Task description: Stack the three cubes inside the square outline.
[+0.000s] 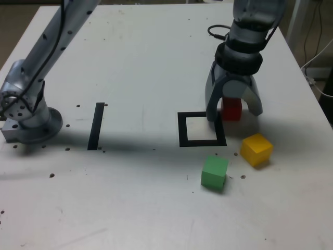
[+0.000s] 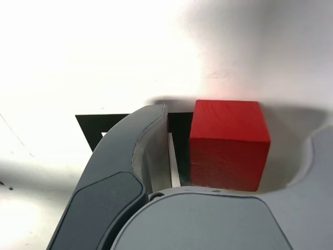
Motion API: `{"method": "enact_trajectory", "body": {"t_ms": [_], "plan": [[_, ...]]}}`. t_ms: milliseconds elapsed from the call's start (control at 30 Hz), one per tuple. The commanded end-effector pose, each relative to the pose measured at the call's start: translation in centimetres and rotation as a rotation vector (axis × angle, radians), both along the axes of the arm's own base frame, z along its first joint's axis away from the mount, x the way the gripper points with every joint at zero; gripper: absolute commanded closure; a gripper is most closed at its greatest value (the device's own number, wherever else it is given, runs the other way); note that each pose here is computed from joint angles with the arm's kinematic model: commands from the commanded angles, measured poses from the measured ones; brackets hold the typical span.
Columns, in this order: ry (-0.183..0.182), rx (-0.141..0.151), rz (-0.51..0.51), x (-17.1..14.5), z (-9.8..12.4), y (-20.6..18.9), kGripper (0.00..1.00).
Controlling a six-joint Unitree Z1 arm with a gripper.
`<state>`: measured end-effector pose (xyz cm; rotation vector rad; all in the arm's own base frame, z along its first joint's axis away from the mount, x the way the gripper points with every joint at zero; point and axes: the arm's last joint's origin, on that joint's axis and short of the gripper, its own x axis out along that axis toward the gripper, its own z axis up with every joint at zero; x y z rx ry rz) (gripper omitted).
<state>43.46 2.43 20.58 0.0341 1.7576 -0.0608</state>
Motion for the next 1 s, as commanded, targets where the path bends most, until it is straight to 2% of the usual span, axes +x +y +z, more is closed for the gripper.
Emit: {"method": "enact_trajectory", "body": {"t_ms": [0, 600, 967], "plan": [[-0.004, 0.003, -0.001, 0.2, -0.1, 0.0, 0.7], [0.007, -0.007, -0.008, -0.1, 0.2, -0.3, 0.72], [0.008, -0.008, -0.019, -1.6, 2.4, -1.4, 0.72]]}}
